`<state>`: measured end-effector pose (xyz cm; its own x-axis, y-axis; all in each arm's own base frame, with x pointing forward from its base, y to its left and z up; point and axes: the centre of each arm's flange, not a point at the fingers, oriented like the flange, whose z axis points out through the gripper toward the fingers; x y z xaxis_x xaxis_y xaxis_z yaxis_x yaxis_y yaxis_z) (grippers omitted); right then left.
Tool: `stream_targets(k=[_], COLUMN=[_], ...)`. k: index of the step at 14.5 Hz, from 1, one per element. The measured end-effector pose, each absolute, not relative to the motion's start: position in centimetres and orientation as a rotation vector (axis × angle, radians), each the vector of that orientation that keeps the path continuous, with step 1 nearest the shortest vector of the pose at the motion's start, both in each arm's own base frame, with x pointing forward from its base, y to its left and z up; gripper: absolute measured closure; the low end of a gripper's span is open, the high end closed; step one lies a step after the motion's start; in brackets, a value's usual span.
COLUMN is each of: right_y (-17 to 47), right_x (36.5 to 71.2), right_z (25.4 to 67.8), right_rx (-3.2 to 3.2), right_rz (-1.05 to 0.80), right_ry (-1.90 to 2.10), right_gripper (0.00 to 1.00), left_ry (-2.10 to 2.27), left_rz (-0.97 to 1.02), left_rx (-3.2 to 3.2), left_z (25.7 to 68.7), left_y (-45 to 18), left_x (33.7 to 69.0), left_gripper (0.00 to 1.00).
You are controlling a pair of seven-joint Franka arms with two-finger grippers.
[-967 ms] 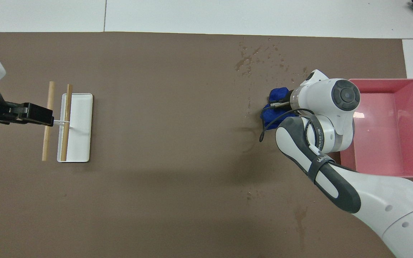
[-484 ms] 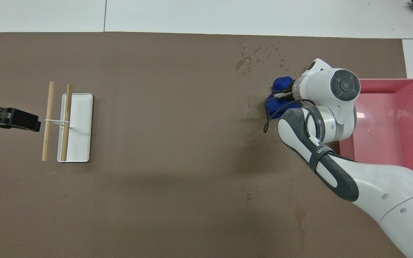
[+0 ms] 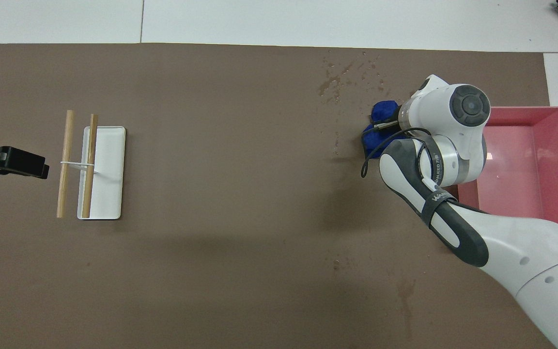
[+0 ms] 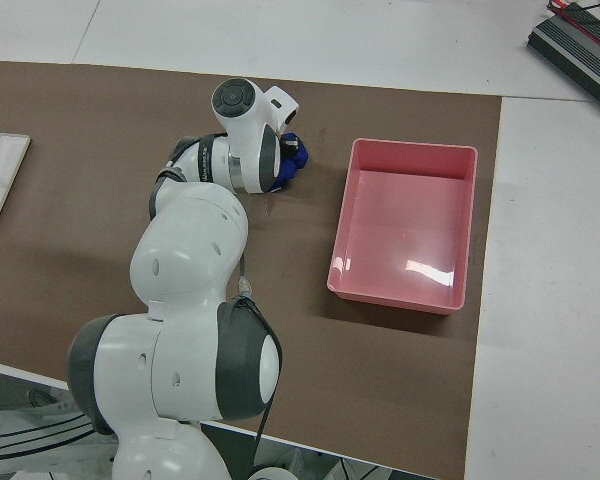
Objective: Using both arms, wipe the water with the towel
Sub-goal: 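Wipe the towel back and forth over the spill with the right gripper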
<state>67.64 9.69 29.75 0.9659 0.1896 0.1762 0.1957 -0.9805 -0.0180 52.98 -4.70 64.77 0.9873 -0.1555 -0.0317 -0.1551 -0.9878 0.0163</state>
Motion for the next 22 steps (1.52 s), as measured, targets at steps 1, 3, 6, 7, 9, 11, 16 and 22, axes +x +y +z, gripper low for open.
stream_targets(k=[1,3,6,7,9,11,16,22], right_y=[9.4,8.9,7.6,7.2,6.6,6.5,8.1,8.6], right_x=[67.3,66.2,64.5,64.0,63.2,62.6,61.5,58.9], right_z=[30.2,32.4,36.3,37.4,39.0,40.2,38.1,30.4], right_rx=[-3.089,-3.104,-3.111,-3.104,-3.089,-3.083,-3.069,-3.073], right_rz=[-0.205,-0.076,0.054,0.091,0.136,0.154,0.138,-0.018], right_ry=[-0.299,-0.296,-0.267,-0.249,-0.219,-0.209,-0.109,-0.094], right_gripper=[0.85,0.85,0.85,0.85,0.85,0.85,0.85,0.85], left_ry=[-0.242,-0.240,-0.237,-0.237,-0.238,-0.238,-0.238,-0.238], left_rz=[-0.055,-0.067,-0.075,-0.075,-0.075,-0.074,-0.074,-0.075], left_rx=[3.118,3.118,3.118,3.118,3.118,3.118,3.118,3.118], left_z=[64.7,64.5,64.3,64.4,64.4,64.4,64.4,64.4], left_y=[-4.6,-4.5,-4.4,-4.4,-4.5,-4.5,-4.4,-4.4], left_x=[53.0,52.9,52.9,52.9,52.9,52.8,52.8,52.8], left_gripper=[0.00,0.00,0.00,0.00,0.00,0.00,0.00,0.00])
